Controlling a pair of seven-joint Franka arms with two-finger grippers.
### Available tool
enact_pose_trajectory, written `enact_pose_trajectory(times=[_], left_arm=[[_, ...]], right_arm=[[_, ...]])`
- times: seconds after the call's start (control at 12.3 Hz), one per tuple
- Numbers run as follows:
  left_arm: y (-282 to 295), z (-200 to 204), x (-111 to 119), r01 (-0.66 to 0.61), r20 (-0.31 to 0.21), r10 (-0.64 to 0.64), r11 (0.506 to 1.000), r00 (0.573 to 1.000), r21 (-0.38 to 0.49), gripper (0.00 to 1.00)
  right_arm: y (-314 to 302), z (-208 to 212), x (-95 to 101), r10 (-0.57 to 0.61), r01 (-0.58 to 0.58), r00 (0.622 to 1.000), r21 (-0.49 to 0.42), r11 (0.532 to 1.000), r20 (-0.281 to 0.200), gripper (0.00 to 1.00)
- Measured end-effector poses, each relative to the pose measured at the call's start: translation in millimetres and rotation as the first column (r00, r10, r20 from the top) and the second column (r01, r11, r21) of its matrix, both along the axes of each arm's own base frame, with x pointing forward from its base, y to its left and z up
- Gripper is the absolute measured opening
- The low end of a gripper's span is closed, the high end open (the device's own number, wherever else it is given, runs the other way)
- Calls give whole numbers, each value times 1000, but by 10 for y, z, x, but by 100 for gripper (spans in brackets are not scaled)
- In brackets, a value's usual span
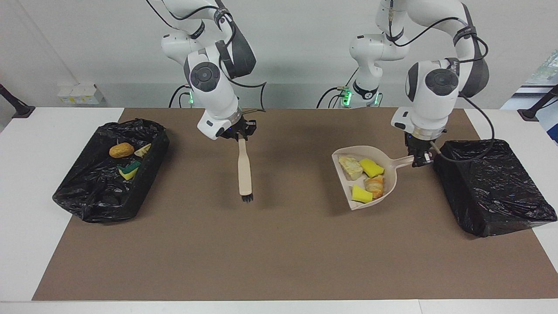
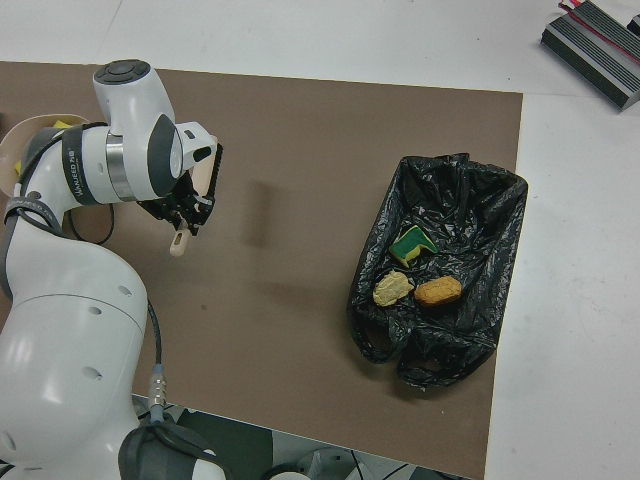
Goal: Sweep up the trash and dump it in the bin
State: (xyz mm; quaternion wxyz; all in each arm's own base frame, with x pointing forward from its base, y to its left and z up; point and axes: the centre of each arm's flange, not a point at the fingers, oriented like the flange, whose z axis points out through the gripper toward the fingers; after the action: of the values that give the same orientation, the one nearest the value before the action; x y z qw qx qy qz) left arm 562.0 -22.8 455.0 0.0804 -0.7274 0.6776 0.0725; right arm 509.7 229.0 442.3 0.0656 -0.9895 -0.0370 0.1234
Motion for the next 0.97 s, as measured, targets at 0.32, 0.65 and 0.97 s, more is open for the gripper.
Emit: enact_pose_trajectory(times=[0.32, 0.65, 0.97], left_arm=[[1139, 217, -12, -17, 14, 17, 1000, 1000, -2, 33], [2172, 517, -186, -98, 68, 103, 992, 992, -78, 33], [3007, 828, -309, -39, 114, 45, 997, 992, -60, 33]], right_arm=[[766, 91, -313, -75, 74, 997, 48, 996, 21, 27], [1470, -43, -834, -41, 40, 999, 60, 997, 12, 27], [1848, -404, -1303, -56, 56, 998, 44, 997, 2, 27]])
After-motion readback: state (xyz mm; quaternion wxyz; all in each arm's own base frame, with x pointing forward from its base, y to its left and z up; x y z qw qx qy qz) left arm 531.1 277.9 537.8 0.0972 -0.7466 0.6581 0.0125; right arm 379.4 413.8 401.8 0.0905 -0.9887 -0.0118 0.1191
